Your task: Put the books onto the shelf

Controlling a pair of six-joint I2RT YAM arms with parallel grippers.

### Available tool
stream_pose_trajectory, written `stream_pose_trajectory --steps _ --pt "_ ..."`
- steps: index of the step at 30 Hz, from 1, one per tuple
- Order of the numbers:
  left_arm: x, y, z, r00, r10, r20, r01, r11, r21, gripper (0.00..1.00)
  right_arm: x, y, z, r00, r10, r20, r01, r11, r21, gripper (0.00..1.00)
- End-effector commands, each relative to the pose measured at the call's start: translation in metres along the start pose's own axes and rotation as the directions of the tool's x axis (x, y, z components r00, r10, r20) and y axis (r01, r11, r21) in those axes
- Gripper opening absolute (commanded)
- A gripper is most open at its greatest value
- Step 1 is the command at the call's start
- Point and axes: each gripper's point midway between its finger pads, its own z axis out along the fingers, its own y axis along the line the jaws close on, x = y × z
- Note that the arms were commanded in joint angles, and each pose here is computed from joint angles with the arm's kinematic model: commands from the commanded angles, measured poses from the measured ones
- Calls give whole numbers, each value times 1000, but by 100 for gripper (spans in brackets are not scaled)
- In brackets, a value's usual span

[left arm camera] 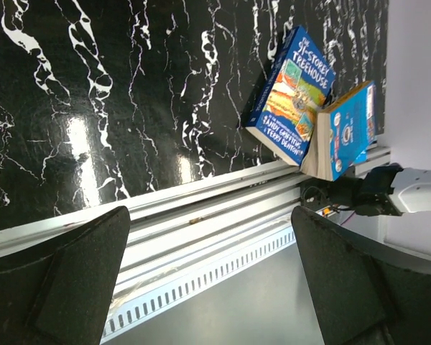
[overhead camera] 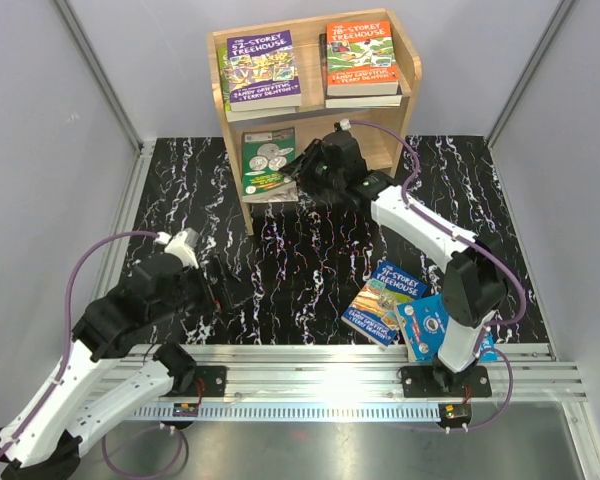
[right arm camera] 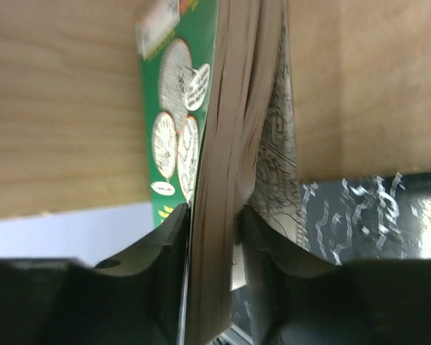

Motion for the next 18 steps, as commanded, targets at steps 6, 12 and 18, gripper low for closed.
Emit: stream_pose_trajectory --steps 6,12,18 --pt "-6 -17 3 995 92 -37 -90 995 45 99 -18 49 17 996 22 92 -9 990 -138 80" --pt "-4 -20 12 995 88 -46 -84 994 68 99 -25 44 -13 991 -36 129 47 996 -82 98" --pt "-6 -25 24 997 62 -56 -57 995 78 99 -23 35 -48 988 -100 117 104 994 -25 100"
